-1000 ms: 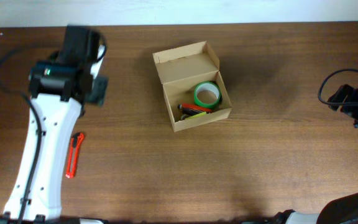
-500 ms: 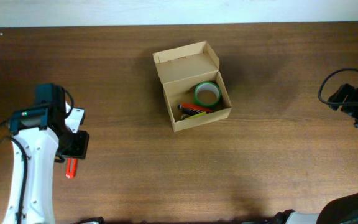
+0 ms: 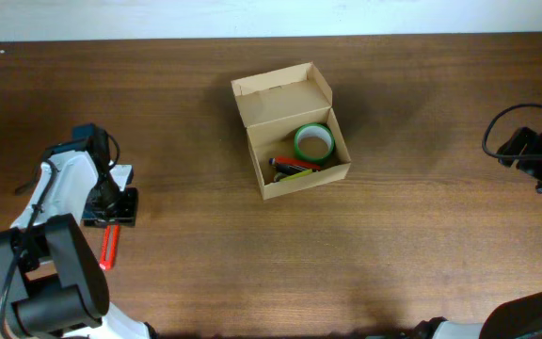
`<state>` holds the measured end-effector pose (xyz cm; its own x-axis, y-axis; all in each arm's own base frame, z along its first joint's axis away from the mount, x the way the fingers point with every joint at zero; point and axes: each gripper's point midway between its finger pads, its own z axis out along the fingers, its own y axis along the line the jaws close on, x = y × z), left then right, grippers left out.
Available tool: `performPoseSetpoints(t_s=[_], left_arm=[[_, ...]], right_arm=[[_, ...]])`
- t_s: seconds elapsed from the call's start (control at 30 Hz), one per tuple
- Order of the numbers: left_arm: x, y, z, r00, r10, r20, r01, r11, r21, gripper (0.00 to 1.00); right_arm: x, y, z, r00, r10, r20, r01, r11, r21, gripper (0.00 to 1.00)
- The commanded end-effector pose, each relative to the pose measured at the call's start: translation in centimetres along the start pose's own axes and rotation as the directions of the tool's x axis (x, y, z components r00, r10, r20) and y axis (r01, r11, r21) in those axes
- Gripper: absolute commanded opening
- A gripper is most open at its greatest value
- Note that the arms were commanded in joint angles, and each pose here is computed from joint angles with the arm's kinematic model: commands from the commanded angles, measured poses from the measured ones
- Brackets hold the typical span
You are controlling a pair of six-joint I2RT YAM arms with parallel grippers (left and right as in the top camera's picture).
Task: Pack container
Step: 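Move the left gripper to the red box cutter and grasp it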
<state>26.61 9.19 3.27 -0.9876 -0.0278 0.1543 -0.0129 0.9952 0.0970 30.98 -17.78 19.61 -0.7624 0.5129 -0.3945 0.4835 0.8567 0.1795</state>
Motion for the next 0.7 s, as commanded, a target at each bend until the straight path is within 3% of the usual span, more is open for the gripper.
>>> performPoseSetpoints(t_s=[0.0,0.07,0.2,0.4,0.67], left_arm=[[1.4,1.9,0.5,0.998,0.024,-0.06,-0.026,0.999,-0.044,0.49],[1.7,3.0,0.6,0.998,-0.013,-0.057,0.011,0.999,-0.04,0.43],[2.0,3.6,1.0,0.999,-0.027,-0.035,0.029,0.999,0.044,0.43],[1.2,3.2,1.2,1.0,0.015,0.005,-0.016,0.996,0.088,0.63],[0.9,3.0,3.4,0.999,0.034,-0.038,-0.029,0.994,0.108,0.64]], right_arm=[[0.2,-0.2,-0.1,1.0,0.009,-0.001,-0.009,1.0,0.01,0.99],[0.3,-0.2,-0.1,1.0,0.01,-0.005,-0.01,1.0,0.01,0.99],[0.4,-0.4,-0.1,1.0,0.011,-0.008,-0.011,1.0,0.025,0.99],[0.1,-0.4,-0.1,1.0,0.009,0.002,-0.009,1.0,0.025,0.99],[0.0,-0.4,-0.1,1.0,0.008,0.007,-0.008,1.0,0.025,0.99]])
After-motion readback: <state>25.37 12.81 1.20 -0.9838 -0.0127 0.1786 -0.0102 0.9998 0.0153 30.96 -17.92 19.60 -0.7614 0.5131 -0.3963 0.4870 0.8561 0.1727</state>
